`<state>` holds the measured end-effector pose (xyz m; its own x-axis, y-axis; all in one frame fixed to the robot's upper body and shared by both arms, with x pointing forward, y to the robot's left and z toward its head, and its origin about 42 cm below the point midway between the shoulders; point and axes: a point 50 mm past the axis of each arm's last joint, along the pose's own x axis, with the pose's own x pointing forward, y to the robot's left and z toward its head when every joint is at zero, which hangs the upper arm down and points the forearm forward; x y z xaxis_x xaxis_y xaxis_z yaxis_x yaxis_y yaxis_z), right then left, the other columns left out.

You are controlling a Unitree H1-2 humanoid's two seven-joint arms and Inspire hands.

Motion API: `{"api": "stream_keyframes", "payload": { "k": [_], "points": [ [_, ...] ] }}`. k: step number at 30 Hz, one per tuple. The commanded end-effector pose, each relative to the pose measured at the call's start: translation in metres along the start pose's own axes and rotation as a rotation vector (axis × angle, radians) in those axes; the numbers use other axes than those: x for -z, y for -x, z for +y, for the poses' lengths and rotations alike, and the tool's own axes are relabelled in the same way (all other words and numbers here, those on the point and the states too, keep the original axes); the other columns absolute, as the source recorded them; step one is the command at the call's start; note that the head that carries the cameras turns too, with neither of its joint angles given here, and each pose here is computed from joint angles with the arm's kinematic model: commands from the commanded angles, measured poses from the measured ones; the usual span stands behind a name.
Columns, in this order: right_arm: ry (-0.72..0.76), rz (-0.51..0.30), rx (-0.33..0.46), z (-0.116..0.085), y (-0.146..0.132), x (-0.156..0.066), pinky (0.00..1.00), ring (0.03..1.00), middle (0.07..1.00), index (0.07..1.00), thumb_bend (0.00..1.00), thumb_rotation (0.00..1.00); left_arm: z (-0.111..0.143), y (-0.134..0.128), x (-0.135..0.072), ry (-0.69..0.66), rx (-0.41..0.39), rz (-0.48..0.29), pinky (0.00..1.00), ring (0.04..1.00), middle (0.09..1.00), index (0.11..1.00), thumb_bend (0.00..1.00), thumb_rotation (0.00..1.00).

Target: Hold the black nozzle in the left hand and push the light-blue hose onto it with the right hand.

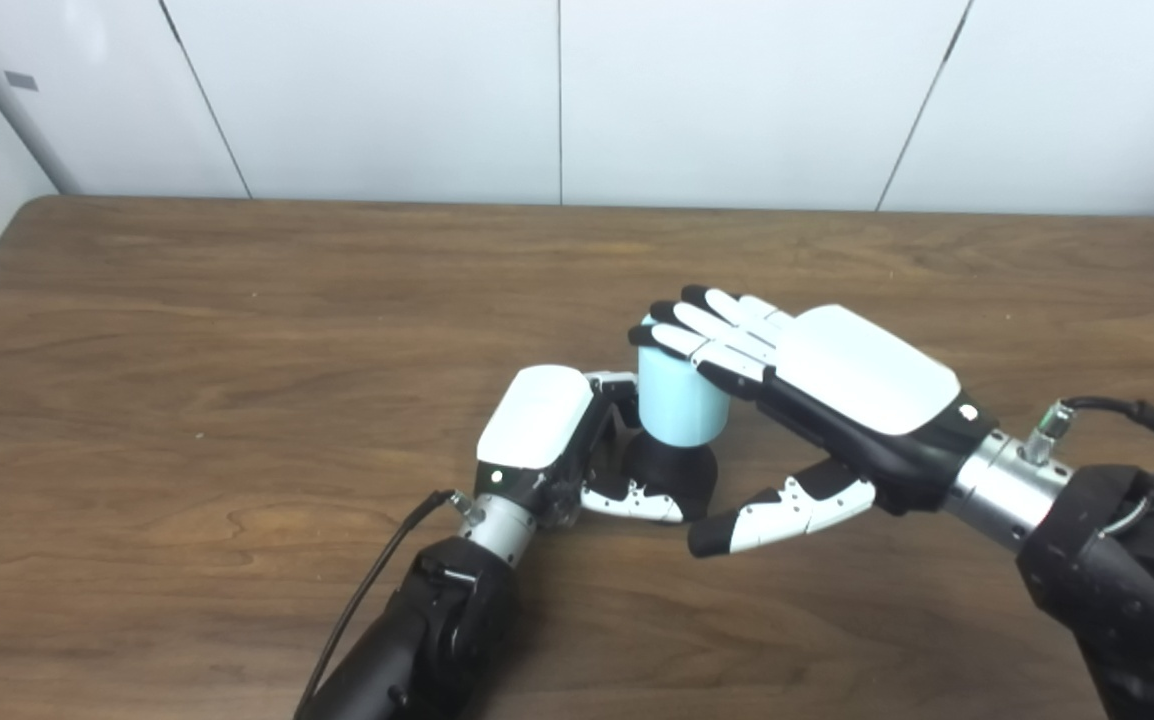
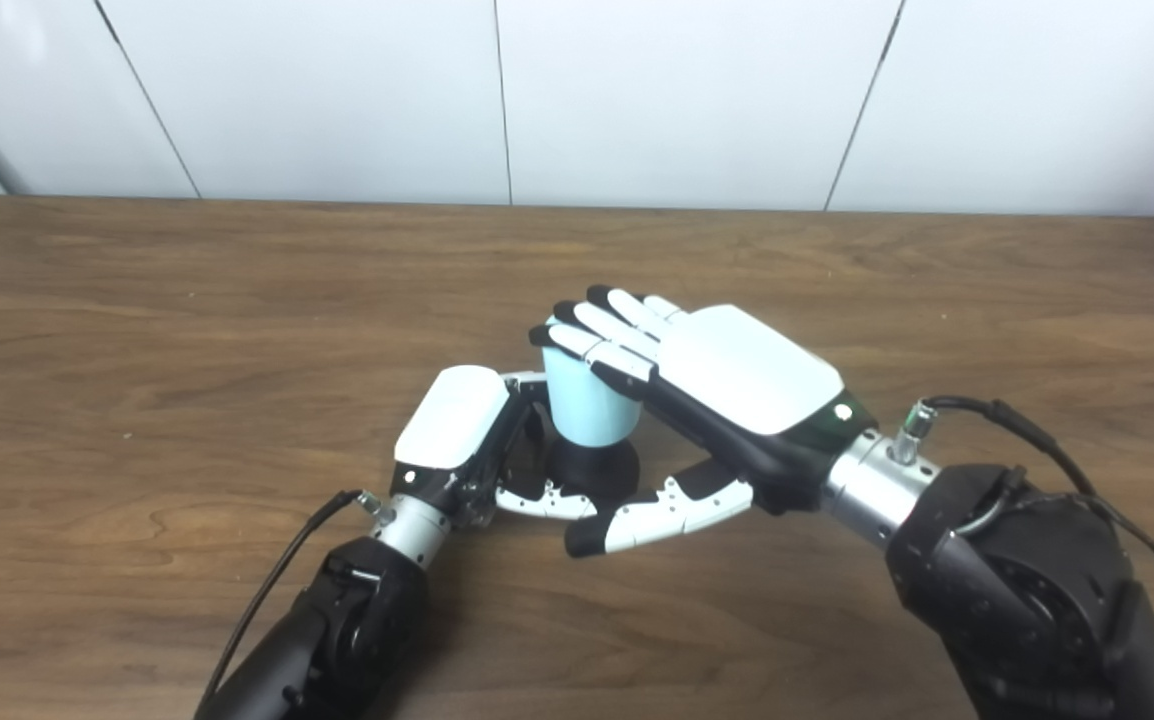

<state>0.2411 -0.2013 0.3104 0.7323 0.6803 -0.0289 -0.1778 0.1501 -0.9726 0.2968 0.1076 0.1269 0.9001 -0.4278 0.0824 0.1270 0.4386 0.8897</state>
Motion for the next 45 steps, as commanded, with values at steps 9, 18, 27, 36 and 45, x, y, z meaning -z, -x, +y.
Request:
{"api": "stream_keyframes", "payload": {
  "k": [9,18,27,36,45],
  "points": [
    [0.028,-0.007,-0.022,0.002,0.006,-0.006,0.98,1.000,0.974,0.944,0.69,1.00,-0.062,0.052,0.034,-0.022,0.407,0.206,0.38,0.520,0.540,0.480,0.47,0.00],
    [0.005,0.017,-0.045,0.014,0.017,-0.007,0.98,1.000,0.968,0.941,0.67,1.00,-0.059,0.054,0.033,-0.033,0.410,0.203,0.37,0.508,0.536,0.490,0.47,0.00],
    [-0.009,0.039,-0.050,0.023,0.023,-0.006,0.99,1.000,0.964,0.938,0.66,1.00,-0.058,0.055,0.035,-0.029,0.413,0.210,0.36,0.492,0.519,0.493,0.48,0.00],
    [-0.030,0.050,-0.056,0.031,0.023,-0.005,0.98,1.000,0.961,0.937,0.66,1.00,-0.057,0.057,0.034,-0.033,0.412,0.204,0.36,0.479,0.474,0.501,0.48,0.00],
    [-0.042,0.042,-0.107,0.045,0.020,-0.005,0.98,1.000,0.964,0.939,0.65,0.98,-0.058,0.057,0.034,-0.033,0.409,0.201,0.35,0.470,0.471,0.499,0.48,0.00]
  ]
}}
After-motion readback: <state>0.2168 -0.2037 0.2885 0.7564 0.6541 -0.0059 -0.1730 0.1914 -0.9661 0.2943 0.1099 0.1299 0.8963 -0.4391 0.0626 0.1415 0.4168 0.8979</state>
